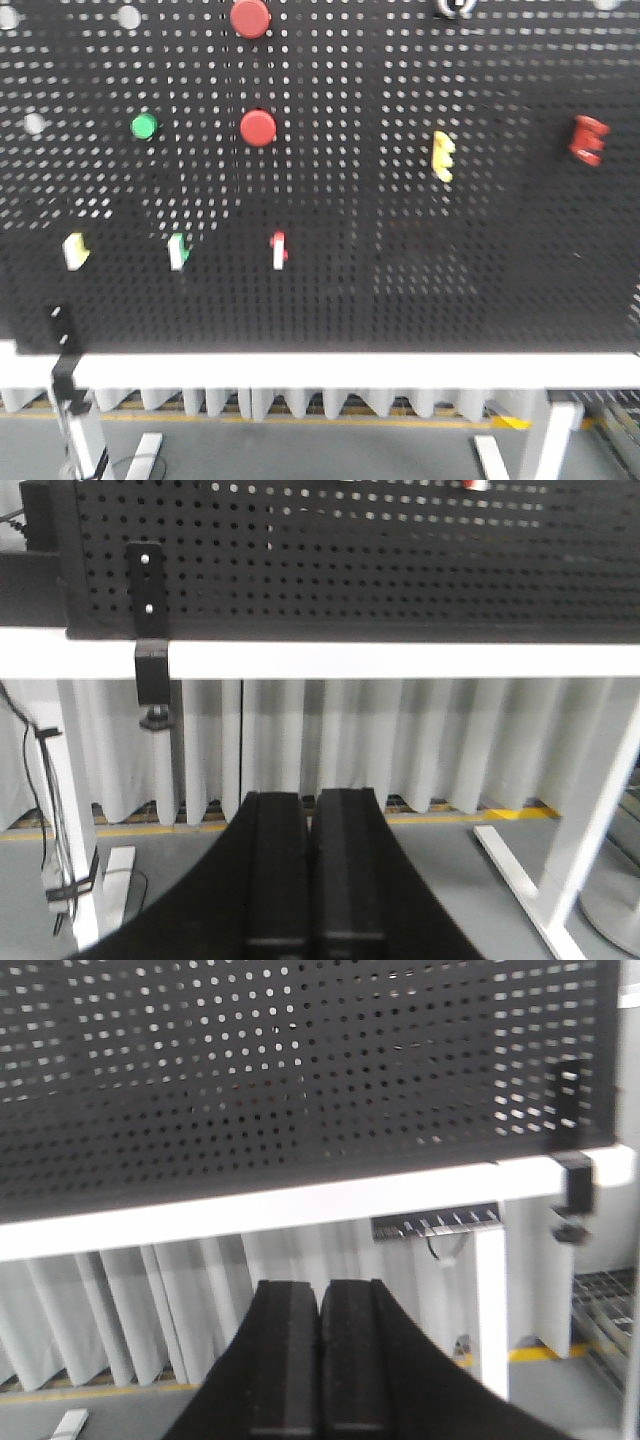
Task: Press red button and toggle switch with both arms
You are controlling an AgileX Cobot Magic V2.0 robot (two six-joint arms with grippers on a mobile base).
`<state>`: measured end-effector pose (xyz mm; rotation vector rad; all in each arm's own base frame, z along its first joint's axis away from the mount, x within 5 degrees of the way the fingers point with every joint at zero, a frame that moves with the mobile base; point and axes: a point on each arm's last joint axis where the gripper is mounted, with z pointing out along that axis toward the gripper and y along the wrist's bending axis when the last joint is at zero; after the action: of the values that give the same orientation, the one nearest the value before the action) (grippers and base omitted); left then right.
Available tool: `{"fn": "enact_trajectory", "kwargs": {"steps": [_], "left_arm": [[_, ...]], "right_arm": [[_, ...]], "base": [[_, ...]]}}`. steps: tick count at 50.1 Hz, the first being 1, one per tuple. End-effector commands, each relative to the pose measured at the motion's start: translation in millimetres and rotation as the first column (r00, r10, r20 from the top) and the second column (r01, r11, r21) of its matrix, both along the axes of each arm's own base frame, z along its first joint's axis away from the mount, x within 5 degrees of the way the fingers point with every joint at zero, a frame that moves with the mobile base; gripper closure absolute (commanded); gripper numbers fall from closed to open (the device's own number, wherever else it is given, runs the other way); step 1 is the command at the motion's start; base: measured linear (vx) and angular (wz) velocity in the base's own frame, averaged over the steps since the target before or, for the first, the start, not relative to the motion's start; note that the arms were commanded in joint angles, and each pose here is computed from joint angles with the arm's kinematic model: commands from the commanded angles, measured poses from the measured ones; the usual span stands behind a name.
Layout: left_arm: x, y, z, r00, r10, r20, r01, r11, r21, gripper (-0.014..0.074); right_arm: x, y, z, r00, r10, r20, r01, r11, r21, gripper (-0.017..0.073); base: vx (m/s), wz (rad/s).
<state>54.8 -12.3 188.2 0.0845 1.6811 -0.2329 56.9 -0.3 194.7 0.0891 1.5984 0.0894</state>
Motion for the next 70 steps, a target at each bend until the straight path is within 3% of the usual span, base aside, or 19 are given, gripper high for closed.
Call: {"fn": "enact_trajectory", "kwargs": {"steps": [1, 30, 70], "left_arm": [[0.8, 0.9, -2.9, 0.998, 0.013, 0.064, -0.011, 1.000, -0.023, 0.0592], [0.8, 0.9, -2.9, 0.998, 0.013, 0.064, -0.011, 1.000, -0.023, 0.0592], [0.8, 0.9, -3.1, 0.998, 0.012, 0.062, -0.011, 1.000, -0.022, 0.0592]], "right_arm": [[-1.0, 0.4, 4.4, 0.996, 0.003, 0.087, -0.002, 1.000, -0.016, 0.0562], [-1.0, 0.4, 4.4, 0.996, 0.003, 0.087, -0.002, 1.000, -0.016, 0.0562], [-1.0, 0.4, 4.5, 0.996, 0.003, 0.088, -0.002, 1.000, -0.016, 0.0562]], "base": [[0.44, 0.04], [0.34, 0.01], [0.05, -0.06]]}}
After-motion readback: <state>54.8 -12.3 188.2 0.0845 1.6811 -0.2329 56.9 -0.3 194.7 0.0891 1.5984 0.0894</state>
